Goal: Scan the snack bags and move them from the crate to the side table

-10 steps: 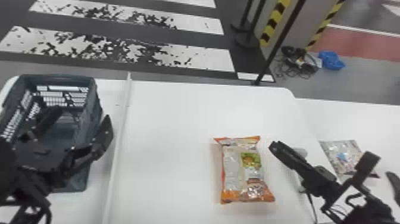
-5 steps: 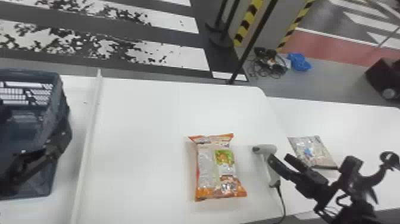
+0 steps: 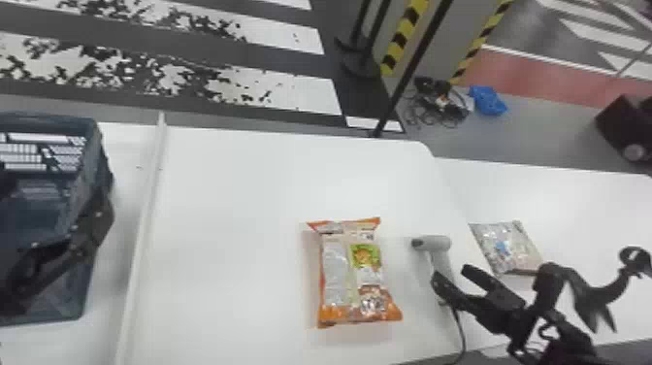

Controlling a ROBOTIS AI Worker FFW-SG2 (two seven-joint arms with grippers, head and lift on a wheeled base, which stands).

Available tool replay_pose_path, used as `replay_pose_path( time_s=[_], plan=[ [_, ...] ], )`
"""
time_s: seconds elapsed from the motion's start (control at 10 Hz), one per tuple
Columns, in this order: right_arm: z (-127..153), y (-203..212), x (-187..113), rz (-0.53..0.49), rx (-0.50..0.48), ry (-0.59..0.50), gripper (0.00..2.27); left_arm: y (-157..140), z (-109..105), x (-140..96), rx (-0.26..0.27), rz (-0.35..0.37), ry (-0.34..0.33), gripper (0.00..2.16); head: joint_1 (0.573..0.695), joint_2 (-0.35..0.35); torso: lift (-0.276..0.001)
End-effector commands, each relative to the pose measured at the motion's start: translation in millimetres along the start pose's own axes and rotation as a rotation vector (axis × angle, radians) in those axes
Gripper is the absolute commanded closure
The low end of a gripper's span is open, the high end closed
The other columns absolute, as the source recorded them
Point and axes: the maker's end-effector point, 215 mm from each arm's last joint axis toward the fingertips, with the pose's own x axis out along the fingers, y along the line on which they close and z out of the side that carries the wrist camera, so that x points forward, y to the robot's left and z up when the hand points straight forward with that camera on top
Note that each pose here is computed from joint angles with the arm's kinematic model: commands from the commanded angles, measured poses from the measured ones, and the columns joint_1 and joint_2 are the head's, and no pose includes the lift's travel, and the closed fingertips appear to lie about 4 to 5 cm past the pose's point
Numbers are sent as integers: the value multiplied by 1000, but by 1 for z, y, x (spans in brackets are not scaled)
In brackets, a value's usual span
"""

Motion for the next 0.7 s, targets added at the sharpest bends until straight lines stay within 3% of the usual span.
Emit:
replay_pose_path(
  time_s=[0.0, 0.1, 0.3, 0.6],
  plan=[
    [-8, 2, 13, 11, -12, 21, 83, 2, -5, 1, 0, 2, 4, 66, 695, -350, -87],
    [-9, 4, 21, 14, -27, 27, 147, 2, -3, 2, 0, 0, 1, 66, 695, -350, -87],
    [-14, 7, 33, 18, 2, 66, 2240, 2, 0, 5, 2, -3, -4, 66, 695, -350, -87],
    [-7, 13, 27, 2, -5, 42, 2240, 4, -3, 11, -17, -9, -7, 66, 695, -350, -87]
  ],
)
